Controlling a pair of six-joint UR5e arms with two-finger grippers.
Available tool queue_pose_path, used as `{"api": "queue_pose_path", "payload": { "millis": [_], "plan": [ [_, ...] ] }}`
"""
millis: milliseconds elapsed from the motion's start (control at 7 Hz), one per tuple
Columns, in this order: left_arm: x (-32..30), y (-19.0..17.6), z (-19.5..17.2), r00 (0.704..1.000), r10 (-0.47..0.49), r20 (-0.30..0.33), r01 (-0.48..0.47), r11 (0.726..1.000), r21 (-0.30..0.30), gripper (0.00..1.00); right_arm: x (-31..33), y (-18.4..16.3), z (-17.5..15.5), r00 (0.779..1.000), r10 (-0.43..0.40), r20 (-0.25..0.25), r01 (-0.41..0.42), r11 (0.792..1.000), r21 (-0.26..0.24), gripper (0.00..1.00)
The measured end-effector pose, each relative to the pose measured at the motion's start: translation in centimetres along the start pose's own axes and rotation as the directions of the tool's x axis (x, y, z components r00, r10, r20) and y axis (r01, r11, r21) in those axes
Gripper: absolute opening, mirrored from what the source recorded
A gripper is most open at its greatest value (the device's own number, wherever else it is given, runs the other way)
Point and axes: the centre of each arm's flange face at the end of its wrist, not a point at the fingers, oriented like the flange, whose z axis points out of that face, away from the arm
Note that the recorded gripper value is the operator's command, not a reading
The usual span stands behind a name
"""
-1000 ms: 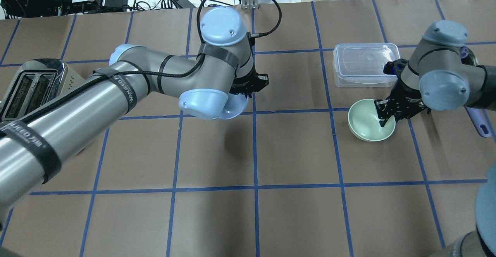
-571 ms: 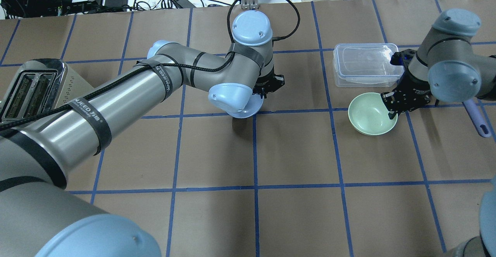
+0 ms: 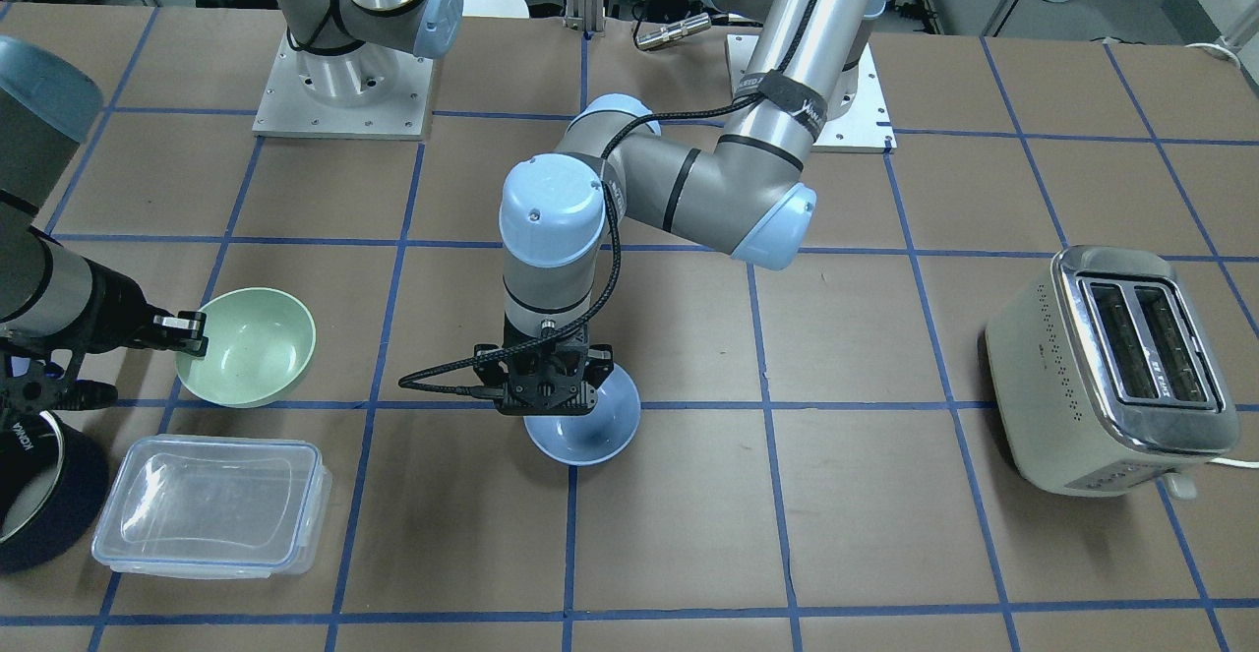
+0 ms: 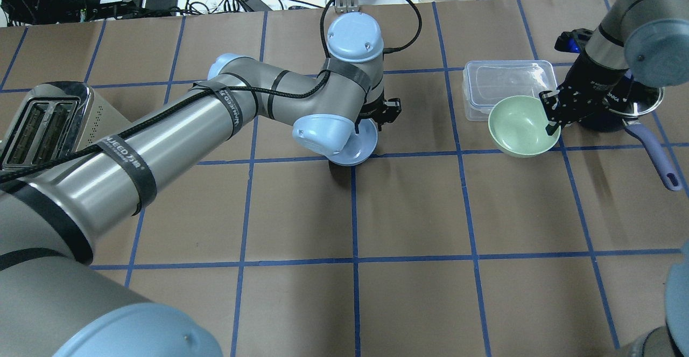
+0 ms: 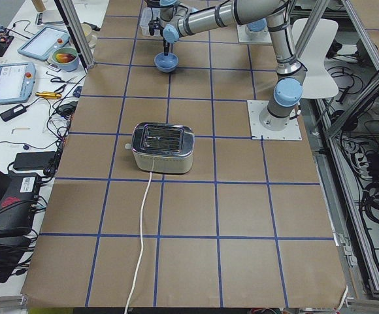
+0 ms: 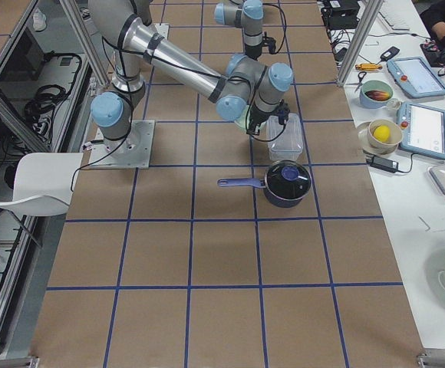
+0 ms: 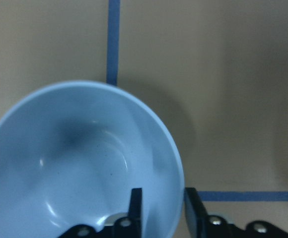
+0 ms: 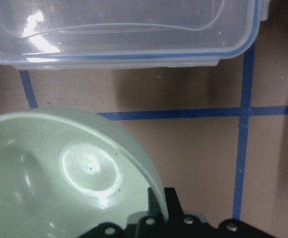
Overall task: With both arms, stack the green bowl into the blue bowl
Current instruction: 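Lower the green bowl into the light blue bowl with the right gripper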
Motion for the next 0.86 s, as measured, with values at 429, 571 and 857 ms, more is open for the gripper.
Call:
{"api": "queue_pose_path", "payload": {
  "millis": [429,571,857],
  "plan": [
    [-13.4,-4.4,-10.2,0.992,0.121,0.028,-0.120,0.992,-0.029,1.00,-5.5,-0.5,-1.9,0.994,-0.005,0.112,0.000,0.999,0.043,0.00],
    [-18.0,-4.5,-13.5,0.989,0.148,0.032,-0.145,0.987,-0.069,1.00,-9.4,-0.6,-2.5,0.994,0.020,0.108,-0.025,0.998,0.050,0.00],
    [-23.9,-2.5,-19.8,0.986,0.165,0.034,-0.160,0.980,-0.116,1.00,-18.1,-0.1,-2.6,0.990,0.080,0.119,-0.085,0.995,0.045,0.00]
  ]
}}
